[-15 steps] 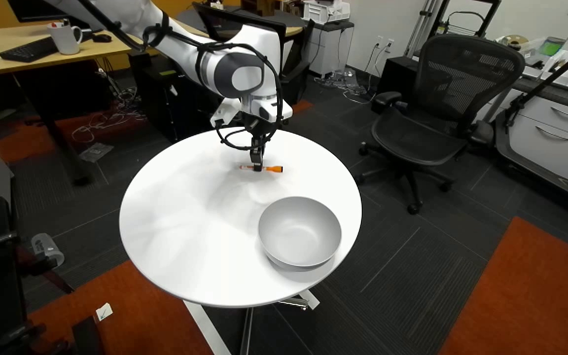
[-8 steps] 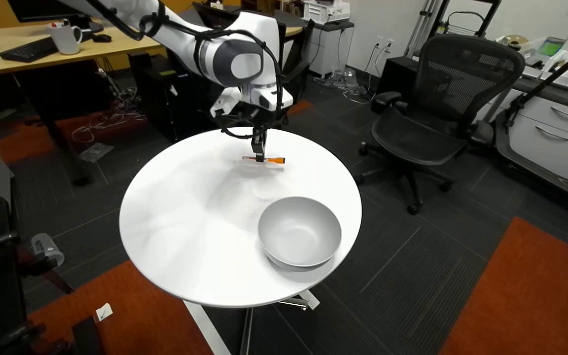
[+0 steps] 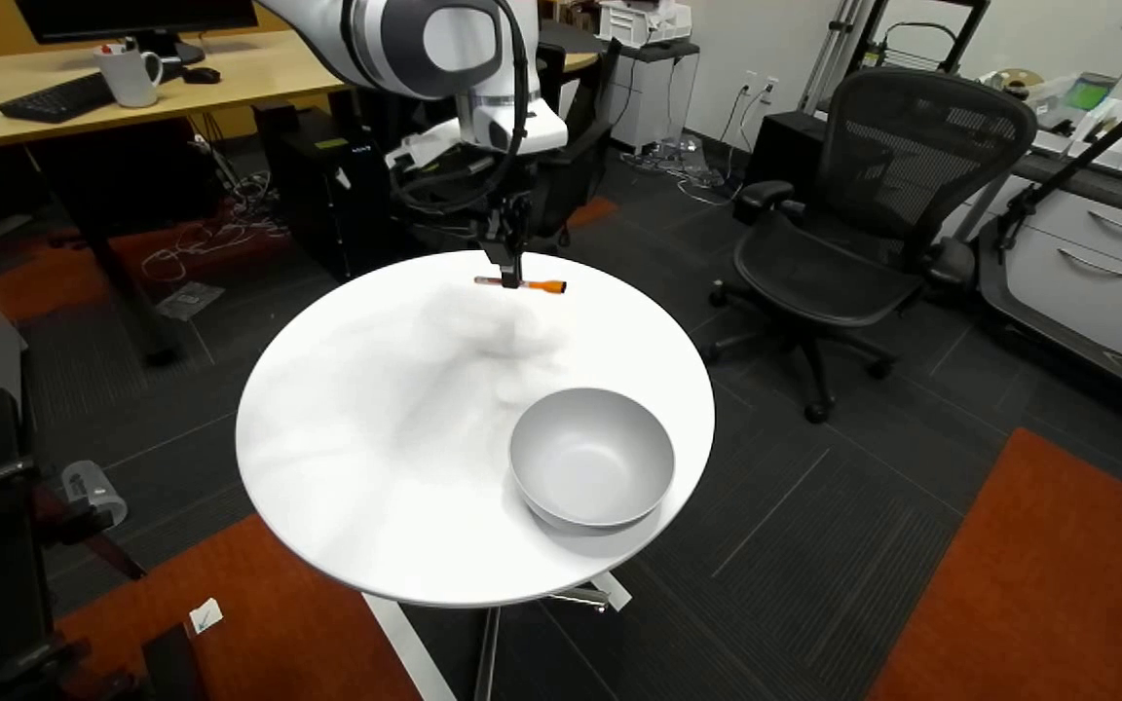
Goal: Put the pen in the bowl, take it out and put it on the table then place it back in the bowl
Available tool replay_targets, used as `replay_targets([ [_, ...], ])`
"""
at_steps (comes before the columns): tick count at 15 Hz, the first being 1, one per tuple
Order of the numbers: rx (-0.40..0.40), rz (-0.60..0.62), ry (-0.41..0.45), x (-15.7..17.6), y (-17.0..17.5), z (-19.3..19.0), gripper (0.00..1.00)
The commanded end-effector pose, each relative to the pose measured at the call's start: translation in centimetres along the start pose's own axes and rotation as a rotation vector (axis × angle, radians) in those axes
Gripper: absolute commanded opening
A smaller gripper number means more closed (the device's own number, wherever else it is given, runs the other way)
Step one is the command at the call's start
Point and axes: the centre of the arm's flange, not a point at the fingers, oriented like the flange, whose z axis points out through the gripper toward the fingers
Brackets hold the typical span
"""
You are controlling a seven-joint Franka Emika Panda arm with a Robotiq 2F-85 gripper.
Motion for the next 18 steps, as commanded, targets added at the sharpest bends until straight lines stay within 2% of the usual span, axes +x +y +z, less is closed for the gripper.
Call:
replay_targets([
  [1,-0.023,0.095,-0.002,-1.1,6.1,-2.1,0.03],
  [6,-0.040,0.170,0.008,0.5,11.6,-2.3,0.03],
  [11,-0.036,0.208,0.060,3.1,16.6,-3.1,0.03],
  [18,-0.062,0.246,0.083,8.2,21.2,-3.4,0.03],
])
